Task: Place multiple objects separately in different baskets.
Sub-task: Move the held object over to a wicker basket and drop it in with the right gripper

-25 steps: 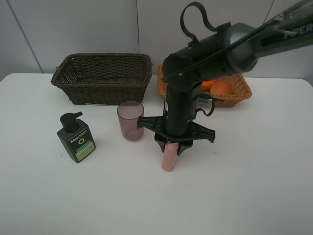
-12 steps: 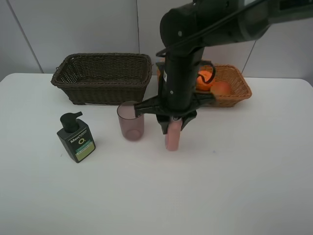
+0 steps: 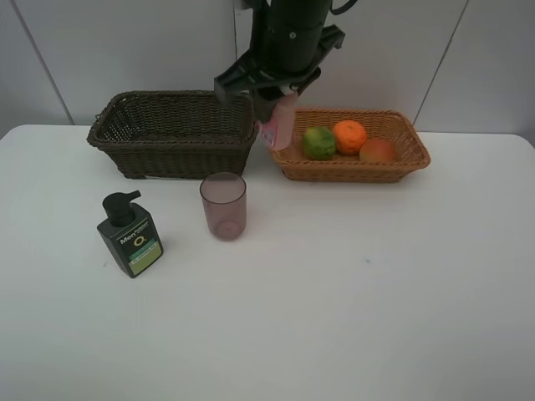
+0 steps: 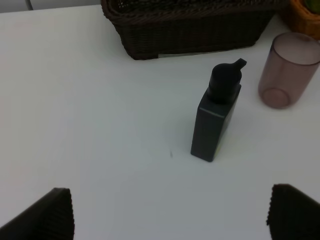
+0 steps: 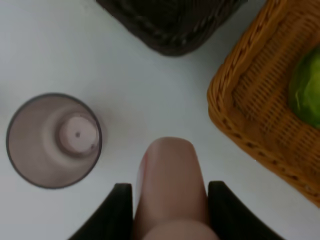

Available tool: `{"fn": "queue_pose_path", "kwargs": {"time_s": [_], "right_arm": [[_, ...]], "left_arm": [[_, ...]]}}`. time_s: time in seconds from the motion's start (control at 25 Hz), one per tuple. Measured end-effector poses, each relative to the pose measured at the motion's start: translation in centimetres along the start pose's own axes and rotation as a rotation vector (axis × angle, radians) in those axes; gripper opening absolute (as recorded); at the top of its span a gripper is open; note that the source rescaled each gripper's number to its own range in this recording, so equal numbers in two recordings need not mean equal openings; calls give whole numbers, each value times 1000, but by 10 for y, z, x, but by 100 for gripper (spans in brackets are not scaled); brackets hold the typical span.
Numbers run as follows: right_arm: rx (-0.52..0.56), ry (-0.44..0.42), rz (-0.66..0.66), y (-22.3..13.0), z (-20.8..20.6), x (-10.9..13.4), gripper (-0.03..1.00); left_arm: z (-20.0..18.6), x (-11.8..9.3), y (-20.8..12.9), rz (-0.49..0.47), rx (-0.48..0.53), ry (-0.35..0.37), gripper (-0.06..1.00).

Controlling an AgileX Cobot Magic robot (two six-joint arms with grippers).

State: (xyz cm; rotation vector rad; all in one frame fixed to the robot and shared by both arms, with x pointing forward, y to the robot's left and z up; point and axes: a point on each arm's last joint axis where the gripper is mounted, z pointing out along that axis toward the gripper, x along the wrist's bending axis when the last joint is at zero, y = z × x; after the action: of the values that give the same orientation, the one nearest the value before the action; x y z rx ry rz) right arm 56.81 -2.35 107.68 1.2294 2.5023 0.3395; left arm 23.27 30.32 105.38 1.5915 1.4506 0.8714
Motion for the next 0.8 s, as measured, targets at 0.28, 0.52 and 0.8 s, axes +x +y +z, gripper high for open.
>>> {"fn": "queue_pose_path", "kwargs": {"time_s": [0.28, 0.52, 0.8], "right_arm": [[-94, 33, 0, 37, 30, 2, 0], [-305, 55, 14, 64, 54, 3, 0], [-428, 53, 33, 77, 98, -6, 0]], "left_arm": [[0, 0, 0, 0, 0, 0, 100], [0, 0, 0, 0, 0, 0, 100], [0, 0, 0, 0, 0, 0, 100]]}}
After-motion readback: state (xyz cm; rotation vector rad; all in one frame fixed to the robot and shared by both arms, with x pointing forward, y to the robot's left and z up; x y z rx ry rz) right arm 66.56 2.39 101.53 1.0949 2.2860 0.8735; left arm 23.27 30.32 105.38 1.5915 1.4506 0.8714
